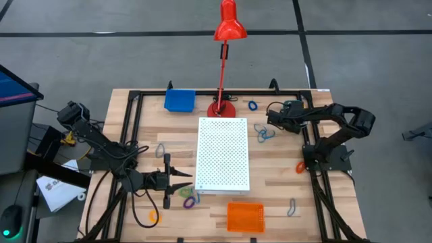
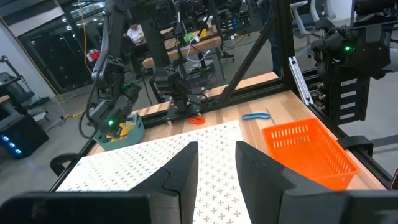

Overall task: Pick & Place Office Desk Supplies
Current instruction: Put the yellow crayon box into the green bin, then put the blue spring keychain into the orange bin

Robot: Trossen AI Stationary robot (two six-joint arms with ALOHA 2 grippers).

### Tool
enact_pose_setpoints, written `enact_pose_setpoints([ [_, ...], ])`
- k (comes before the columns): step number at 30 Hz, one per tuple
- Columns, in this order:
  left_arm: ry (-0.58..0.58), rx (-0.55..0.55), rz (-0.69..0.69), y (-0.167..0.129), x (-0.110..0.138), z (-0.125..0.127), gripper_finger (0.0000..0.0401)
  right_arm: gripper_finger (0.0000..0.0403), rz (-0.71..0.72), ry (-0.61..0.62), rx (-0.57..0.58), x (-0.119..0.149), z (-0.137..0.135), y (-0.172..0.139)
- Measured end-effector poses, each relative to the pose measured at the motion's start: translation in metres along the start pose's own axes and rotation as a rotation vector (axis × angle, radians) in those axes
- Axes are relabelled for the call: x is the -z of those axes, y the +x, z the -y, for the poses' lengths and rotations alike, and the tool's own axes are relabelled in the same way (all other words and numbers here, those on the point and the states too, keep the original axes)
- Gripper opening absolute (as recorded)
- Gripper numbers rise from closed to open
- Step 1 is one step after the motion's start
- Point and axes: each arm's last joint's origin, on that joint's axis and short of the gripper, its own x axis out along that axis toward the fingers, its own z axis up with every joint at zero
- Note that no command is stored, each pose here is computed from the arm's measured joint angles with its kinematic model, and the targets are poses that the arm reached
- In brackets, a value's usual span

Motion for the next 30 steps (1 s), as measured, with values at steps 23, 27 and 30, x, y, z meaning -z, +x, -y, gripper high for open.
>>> enact_pose_setpoints([
  [23,0.0,0.004,0.001,-0.001,0.0,0.001,0.0102,0.0,-0.076,-0.06,-0.057,-0.001,-0.007,0.003],
  [27,0.0,0.004,0.001,-0.001,0.0,0.001,0.0102,0.0,-0.04,-0.052,-0.082,0.001,-0.008,-0.004],
  [30,0.005,0.005,-0.006,-0.001,0.001,0.001,0.0102,0.0,-0.005,-0.023,-0.151,0.0,-0.008,-0.015],
])
